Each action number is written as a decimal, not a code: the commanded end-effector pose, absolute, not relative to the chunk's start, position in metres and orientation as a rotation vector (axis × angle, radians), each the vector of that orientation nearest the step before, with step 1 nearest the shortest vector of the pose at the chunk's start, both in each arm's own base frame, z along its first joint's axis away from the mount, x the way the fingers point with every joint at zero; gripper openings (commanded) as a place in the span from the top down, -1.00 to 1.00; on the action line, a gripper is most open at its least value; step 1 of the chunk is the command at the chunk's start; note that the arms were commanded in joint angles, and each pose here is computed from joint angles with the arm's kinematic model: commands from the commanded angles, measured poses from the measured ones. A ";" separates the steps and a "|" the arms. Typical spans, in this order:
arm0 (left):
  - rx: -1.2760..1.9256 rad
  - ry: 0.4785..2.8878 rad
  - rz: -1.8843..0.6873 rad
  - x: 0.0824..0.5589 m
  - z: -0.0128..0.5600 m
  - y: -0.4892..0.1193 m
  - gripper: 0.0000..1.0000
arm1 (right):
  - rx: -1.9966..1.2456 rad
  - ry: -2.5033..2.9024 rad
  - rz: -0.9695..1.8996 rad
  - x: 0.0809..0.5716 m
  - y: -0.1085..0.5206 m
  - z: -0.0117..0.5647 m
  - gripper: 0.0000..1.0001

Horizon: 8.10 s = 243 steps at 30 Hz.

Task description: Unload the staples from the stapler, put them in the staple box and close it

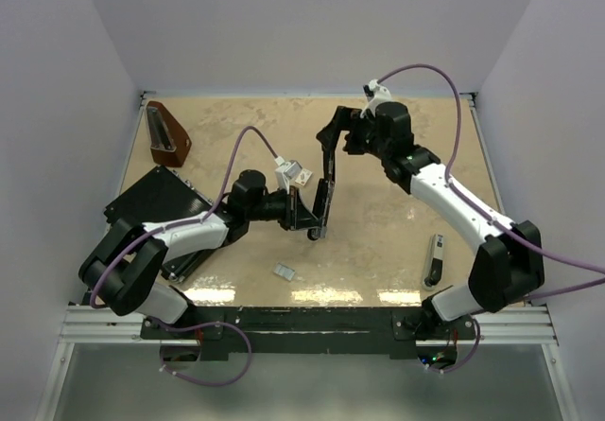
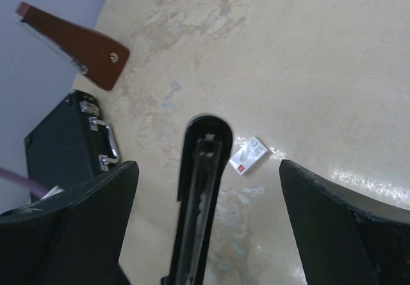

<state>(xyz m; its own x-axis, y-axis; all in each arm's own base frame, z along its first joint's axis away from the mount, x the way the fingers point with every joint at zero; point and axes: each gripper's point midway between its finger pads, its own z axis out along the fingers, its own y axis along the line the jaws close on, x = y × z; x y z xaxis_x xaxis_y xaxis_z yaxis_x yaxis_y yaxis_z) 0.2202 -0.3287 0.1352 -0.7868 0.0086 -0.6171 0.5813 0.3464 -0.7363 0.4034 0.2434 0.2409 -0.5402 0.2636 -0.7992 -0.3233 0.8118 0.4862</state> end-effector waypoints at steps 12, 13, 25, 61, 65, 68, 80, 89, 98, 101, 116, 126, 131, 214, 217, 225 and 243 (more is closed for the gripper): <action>0.424 2.061 -1.081 0.293 0.143 -0.326 1.00 | -0.105 1.973 0.839 0.384 0.250 0.242 -0.57; 0.422 2.081 -1.059 0.295 0.137 -0.324 1.00 | -0.101 1.973 0.848 0.386 0.252 0.241 -0.56; 0.348 2.251 -0.556 0.315 0.105 -0.290 1.00 | -0.100 2.030 1.030 0.415 0.298 0.195 -0.25; 0.350 2.337 -0.443 0.315 0.108 -0.292 1.00 | -0.162 2.091 1.059 0.427 0.306 0.159 -0.16; 0.378 2.326 -0.687 0.302 0.116 -0.304 1.00 | -0.302 2.086 1.097 0.417 0.313 0.170 -0.30; 0.389 2.319 -0.842 0.293 0.121 -0.317 1.00 | -0.312 2.110 1.022 0.417 0.304 0.171 -0.50; 0.507 2.111 -1.178 0.265 0.162 -0.335 1.00 | -0.265 2.089 0.914 0.422 0.287 0.203 -0.35; 0.425 1.993 -1.443 0.251 0.189 -0.337 1.00 | -0.276 2.058 0.963 0.419 0.292 0.236 -0.58; 0.356 1.924 -1.546 0.253 0.204 -0.335 1.00 | -0.275 2.010 0.975 0.405 0.285 0.264 -0.65; 0.321 1.922 -1.570 0.254 0.206 -0.332 1.00 | -0.261 2.011 0.934 0.394 0.273 0.274 -0.65; 0.239 1.838 -1.620 0.260 0.229 -0.324 1.00 | -0.307 1.996 0.962 0.343 0.266 0.260 -0.35; 0.221 1.793 -1.579 0.265 0.243 -0.320 1.00 | -0.312 2.003 0.939 0.338 0.274 0.258 -0.02; 0.219 1.795 -1.580 0.266 0.243 -0.321 1.00 | -0.316 2.006 0.919 0.331 0.289 0.262 0.12; 0.221 1.961 -0.256 0.293 0.240 -0.148 -1.00 | 0.914 2.512 -0.140 0.352 0.016 0.120 -0.26; 0.211 1.941 -0.265 0.290 0.244 -0.146 -0.99 | 0.996 2.490 -0.282 0.325 -0.003 0.116 -0.33; 0.197 1.911 -0.292 0.285 0.254 -0.145 -0.99 | 1.057 2.603 -0.682 0.264 -0.043 0.077 -0.49; 0.190 1.903 -0.297 0.284 0.257 -0.144 -0.96 | 0.947 2.802 -0.775 0.234 -0.050 0.035 -0.50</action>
<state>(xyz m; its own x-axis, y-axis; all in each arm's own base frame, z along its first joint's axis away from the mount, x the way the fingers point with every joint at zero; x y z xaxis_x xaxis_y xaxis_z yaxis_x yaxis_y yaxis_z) 0.2822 -0.1449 0.2407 -0.3845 0.0196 -0.9229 0.2820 0.9545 -0.0973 0.2338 -0.0488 0.0333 -0.8080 0.5471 -0.2187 0.5775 0.6620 -0.4778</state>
